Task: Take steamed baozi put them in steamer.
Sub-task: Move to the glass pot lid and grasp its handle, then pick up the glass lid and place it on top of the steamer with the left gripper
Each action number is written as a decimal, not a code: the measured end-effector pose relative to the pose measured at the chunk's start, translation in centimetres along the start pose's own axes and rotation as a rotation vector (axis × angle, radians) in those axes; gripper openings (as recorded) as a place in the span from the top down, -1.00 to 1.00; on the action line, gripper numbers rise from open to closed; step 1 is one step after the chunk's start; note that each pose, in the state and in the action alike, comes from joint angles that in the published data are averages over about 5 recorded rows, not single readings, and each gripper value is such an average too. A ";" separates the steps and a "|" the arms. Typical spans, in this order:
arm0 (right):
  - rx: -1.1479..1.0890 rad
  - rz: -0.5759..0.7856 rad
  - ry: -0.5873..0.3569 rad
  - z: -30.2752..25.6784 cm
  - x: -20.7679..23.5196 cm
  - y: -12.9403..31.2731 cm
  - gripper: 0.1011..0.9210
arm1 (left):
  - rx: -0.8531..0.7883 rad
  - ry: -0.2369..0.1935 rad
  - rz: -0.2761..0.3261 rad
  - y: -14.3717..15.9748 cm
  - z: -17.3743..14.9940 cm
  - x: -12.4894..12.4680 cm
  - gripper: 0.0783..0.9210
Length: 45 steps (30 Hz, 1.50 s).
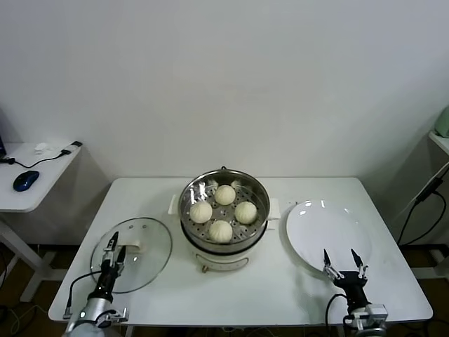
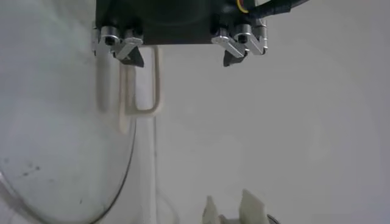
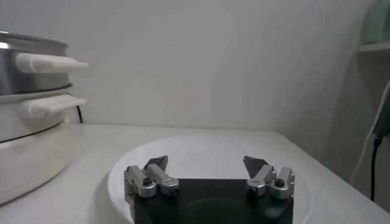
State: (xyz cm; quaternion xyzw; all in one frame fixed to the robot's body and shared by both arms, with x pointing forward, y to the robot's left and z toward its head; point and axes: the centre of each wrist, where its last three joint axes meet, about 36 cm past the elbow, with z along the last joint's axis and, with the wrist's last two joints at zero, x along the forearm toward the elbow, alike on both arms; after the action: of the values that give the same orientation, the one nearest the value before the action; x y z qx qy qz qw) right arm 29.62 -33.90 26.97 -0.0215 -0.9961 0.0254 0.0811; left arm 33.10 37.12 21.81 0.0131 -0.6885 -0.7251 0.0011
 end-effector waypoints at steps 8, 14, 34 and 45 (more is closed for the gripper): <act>0.009 -0.002 0.004 0.3 0.2 0.3 -0.76 | -0.010 0.003 0.010 -0.4 -0.1 -0.6 -0.43; 0.012 -0.006 0.005 0.5 0.1 0.5 -0.76 | -0.006 0.014 0.032 -0.7 -0.6 -0.5 -0.02; 0.017 0.001 -0.006 0.5 0.3 0.6 -0.76 | 0.058 0.092 0.044 0.4 -1.6 -1.1 0.87; 0.050 0.039 -0.013 -0.4 0.0 -0.1 -0.76 | 0.125 0.169 0.022 10.1 -0.3 -1.4 0.87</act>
State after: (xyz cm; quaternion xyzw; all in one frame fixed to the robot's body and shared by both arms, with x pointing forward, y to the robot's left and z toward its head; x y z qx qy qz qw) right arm 29.64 -34.00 27.37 -0.0389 -0.9951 0.0517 0.0748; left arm 34.37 36.29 31.95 0.0666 -0.7301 -0.6768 0.0666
